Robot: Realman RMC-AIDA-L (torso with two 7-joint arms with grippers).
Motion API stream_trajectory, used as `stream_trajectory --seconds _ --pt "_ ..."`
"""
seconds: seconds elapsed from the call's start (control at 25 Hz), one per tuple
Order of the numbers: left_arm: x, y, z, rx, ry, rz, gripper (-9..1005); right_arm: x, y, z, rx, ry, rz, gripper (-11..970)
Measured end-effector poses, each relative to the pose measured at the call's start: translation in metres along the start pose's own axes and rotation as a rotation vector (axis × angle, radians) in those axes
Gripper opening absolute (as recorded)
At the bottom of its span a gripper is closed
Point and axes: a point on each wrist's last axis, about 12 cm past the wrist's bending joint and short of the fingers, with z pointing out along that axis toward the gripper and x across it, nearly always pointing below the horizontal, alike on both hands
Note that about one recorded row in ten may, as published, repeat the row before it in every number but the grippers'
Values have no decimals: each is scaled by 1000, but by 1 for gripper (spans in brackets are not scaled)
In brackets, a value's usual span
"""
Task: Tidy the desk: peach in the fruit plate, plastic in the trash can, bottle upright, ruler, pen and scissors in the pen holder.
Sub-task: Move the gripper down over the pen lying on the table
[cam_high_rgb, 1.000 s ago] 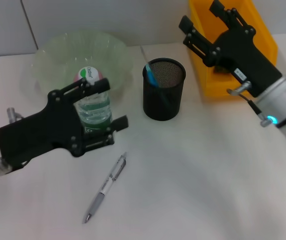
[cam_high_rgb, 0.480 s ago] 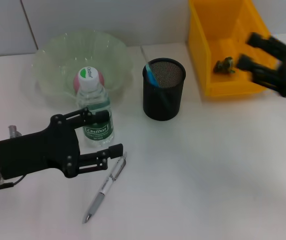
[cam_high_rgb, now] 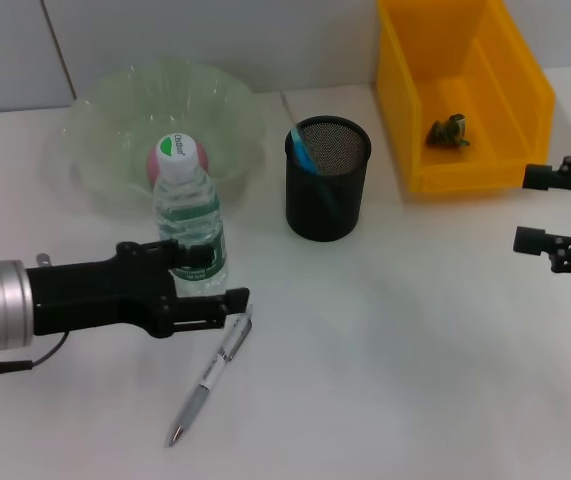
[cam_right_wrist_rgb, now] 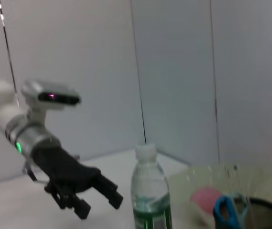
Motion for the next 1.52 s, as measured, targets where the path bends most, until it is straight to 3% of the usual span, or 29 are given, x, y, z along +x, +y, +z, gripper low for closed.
stream_trajectory --seconds 0.12,0.24,0.36,0.44,0.8,1.0,1.2,1.52 --pt "-1 -2 1 -10 15 -19 770 -4 -2 0 -2 60 -3 827" --pt "-13 -12 12 -108 150 -82 770 -8 -1 0 21 121 -33 827" --pt "-13 -12 12 -108 150 -82 769 -9 5 -1 43 129 -67 827" --pt "-25 -24 27 -186 221 -143 769 -11 7 -3 40 146 -66 827" --pt "-43 -33 49 -274 324 -306 768 -17 8 4 -108 298 -53 827" --pt "-51 -33 54 -268 363 -314 767 -21 5 13 -168 391 -37 827" --pt "-57 -30 56 -300 475 -304 767 -26 2 13 -158 396 -45 827" --pt "-62 -33 59 -279 527 -290 766 -29 -2 13 -128 403 -57 827"
